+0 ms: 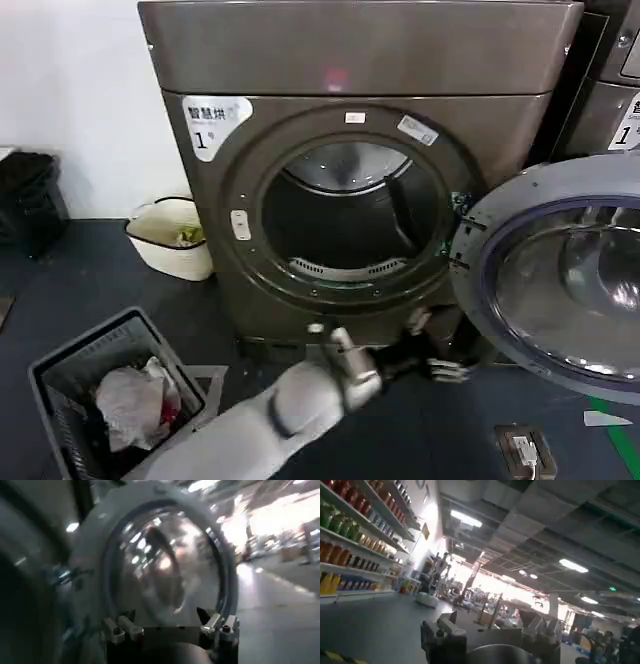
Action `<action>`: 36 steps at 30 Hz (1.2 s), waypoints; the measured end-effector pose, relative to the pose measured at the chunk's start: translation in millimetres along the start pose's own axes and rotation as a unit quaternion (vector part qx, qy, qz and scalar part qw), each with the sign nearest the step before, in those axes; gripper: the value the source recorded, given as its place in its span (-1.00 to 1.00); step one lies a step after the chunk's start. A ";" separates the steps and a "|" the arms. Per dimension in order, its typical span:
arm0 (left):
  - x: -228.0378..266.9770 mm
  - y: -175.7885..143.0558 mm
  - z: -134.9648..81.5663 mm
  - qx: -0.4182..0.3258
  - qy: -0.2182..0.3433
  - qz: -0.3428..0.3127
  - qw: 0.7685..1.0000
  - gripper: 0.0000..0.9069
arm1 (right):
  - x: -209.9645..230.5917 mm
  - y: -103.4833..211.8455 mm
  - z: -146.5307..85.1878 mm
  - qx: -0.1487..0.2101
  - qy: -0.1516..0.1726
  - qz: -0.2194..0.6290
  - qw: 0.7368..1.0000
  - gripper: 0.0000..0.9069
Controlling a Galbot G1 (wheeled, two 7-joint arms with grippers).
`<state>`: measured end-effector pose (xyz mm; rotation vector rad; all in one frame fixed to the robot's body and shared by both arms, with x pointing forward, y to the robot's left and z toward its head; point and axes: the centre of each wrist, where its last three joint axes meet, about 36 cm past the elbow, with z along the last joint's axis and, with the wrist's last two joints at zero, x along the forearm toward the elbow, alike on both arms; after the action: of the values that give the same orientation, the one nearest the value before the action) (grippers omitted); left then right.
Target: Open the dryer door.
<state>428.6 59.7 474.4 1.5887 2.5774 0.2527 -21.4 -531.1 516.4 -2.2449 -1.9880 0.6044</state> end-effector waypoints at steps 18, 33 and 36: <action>204.1 5.6 -78.8 0.038 0.215 -0.245 0.945 1.00 | -2.3 31.4 1.4 -0.074 0.017 -0.063 0.995 1.00; 257.6 25.4 -107.8 0.187 0.320 -0.421 0.828 1.00 | -3.5 45.5 4.2 -0.086 0.004 -0.077 0.993 1.00; 268.0 34.6 -110.9 0.216 0.325 -0.449 0.803 1.00 | -4.0 44.8 6.1 -0.085 0.004 -0.076 0.993 1.00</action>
<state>319.2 304.8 589.7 0.0908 3.7686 0.1198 18.2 -543.0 497.6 -2.1527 -2.2599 0.4247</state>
